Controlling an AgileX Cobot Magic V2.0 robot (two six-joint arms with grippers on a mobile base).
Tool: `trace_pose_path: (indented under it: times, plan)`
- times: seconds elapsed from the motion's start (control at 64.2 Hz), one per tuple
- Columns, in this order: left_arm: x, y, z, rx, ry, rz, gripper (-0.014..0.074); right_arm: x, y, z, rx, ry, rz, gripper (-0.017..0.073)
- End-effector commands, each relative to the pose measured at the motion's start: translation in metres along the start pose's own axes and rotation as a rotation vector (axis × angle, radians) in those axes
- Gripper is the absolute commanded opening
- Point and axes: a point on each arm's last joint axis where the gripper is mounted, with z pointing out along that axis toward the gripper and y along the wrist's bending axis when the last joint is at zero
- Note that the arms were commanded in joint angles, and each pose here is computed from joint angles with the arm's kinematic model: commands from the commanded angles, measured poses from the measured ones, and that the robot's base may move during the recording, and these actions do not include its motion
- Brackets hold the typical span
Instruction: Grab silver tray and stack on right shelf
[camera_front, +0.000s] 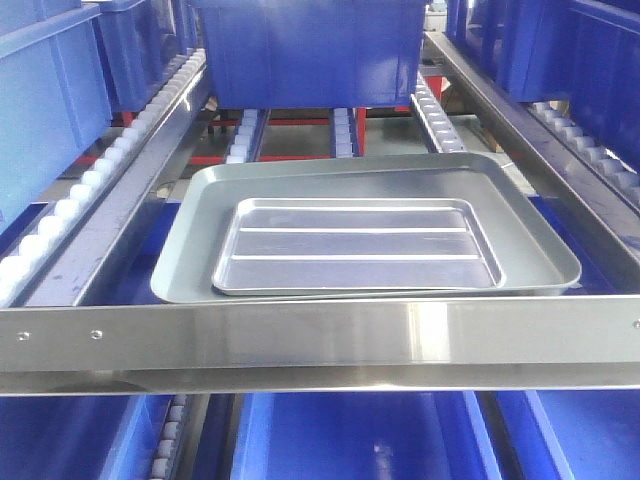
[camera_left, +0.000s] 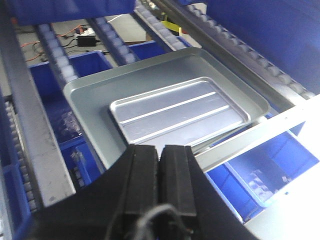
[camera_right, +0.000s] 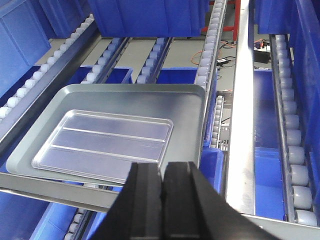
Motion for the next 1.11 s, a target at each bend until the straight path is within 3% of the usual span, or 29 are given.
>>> trace_pose_path:
  times: [0.0,0.093,0.218,0.42,0.638,0.794,1.09]
  plan:
    - [-0.019,-0.002,-0.006,0.02,-0.128,0.02,-0.0091,-0.017,0.003,-0.003,-0.021,-0.115,-0.027,0.0057]
    - [-0.02,0.001,-0.015,-0.002,-0.147,0.039,-0.0091,-0.017,0.003,-0.003,-0.021,-0.115,-0.027,0.0057]
    - [-0.012,0.008,-0.035,-0.092,-0.125,0.036,-0.0091,-0.017,0.003,-0.003,-0.021,-0.115,-0.027,0.0057]
    - [0.041,0.02,-0.061,-0.378,-0.232,0.016,-0.0091,-0.017,0.003,-0.003,-0.021,-0.115,-0.027,0.0057]
    - [0.1,0.028,-0.056,-0.575,-0.28,-0.014,-0.0091,-0.017,0.003,-0.003,-0.021,-0.114,-0.027,0.0057]
    - [0.102,0.03,-0.057,-0.611,-0.308,-0.01,-0.0091,-0.017,0.003,-0.003,-0.02,-0.111,-0.027,0.0057]
    - [0.101,0.03,-0.057,-0.613,-0.315,-0.008,-0.0091,-0.017,0.003,-0.003,-0.02,-0.111,-0.027,0.0057]
